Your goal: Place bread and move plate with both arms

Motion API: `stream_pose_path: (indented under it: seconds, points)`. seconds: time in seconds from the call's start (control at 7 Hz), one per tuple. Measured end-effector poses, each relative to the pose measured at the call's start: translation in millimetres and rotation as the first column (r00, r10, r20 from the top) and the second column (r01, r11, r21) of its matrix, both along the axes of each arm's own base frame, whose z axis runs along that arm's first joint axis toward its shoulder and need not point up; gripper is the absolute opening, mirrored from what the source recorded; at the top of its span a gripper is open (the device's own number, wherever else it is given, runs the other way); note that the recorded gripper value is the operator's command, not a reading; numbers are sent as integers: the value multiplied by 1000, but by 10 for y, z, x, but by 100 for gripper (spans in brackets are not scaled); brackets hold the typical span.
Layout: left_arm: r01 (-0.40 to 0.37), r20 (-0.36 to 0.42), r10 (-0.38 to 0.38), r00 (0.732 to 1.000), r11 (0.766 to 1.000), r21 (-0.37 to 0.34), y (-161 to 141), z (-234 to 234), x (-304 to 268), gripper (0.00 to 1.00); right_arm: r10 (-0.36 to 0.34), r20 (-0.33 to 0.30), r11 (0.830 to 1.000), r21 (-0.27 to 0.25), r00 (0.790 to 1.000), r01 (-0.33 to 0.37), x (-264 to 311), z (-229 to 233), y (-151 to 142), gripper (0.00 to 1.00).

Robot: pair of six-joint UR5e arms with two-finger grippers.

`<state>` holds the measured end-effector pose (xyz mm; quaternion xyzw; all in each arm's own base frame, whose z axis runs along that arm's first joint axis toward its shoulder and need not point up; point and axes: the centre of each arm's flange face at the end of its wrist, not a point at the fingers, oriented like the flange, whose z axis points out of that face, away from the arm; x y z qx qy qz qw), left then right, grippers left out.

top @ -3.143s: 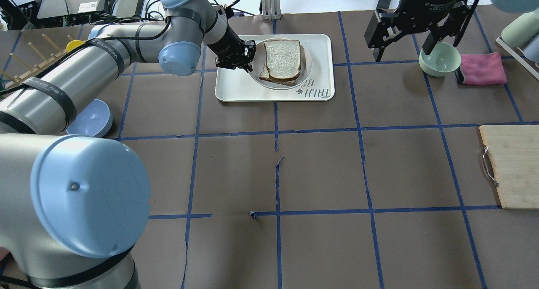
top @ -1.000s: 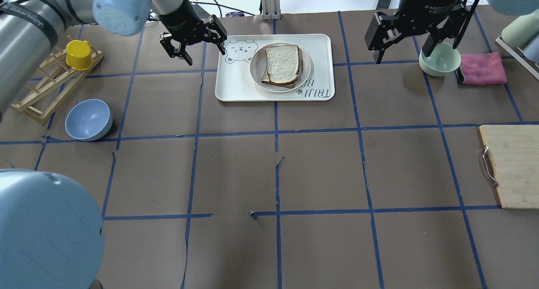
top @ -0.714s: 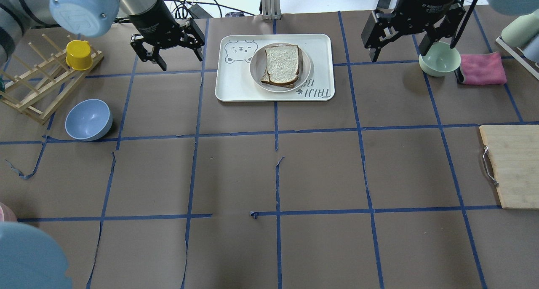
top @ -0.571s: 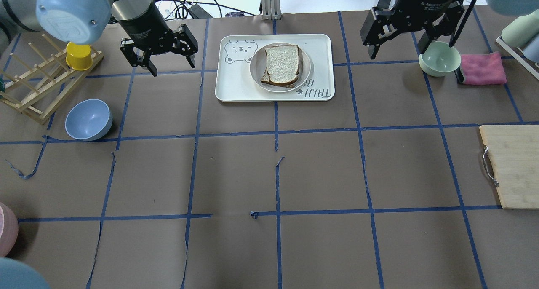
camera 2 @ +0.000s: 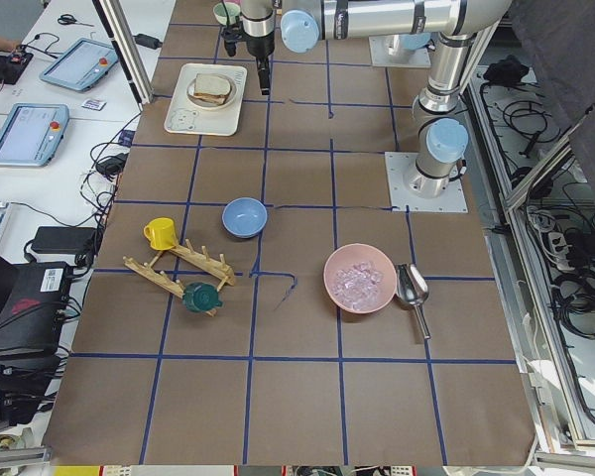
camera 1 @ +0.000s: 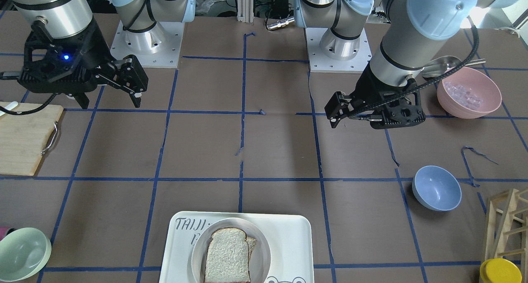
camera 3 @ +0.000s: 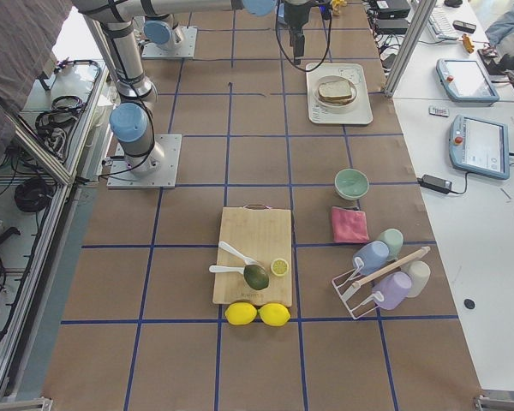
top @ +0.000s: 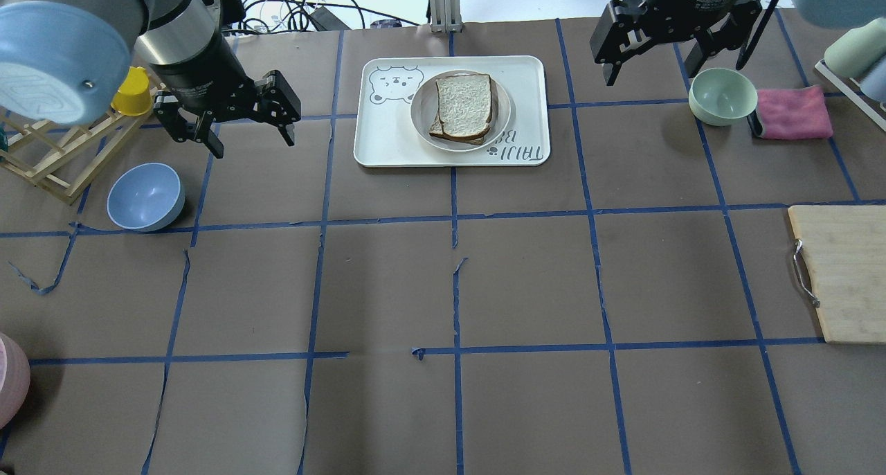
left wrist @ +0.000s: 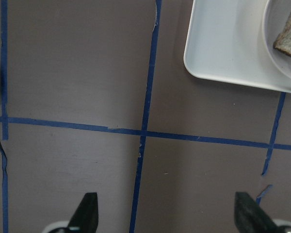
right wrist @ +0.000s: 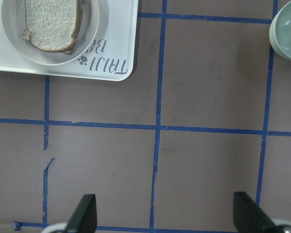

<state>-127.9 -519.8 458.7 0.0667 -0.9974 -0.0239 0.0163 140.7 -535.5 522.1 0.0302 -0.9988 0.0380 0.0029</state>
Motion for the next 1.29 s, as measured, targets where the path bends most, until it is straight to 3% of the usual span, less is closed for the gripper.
stream_pose_path:
  seconds: [0.43,1.29]
  points:
    - [3,2,-3,1000,1000,-14,279,290,28,100,1,-1,1000,2,1000,-1,-2,-10,-1,100]
    - [-2,4,2,1000,1000,11,337,290,77,100,2,0,1000,20,1000,-2,6,-60,46,100]
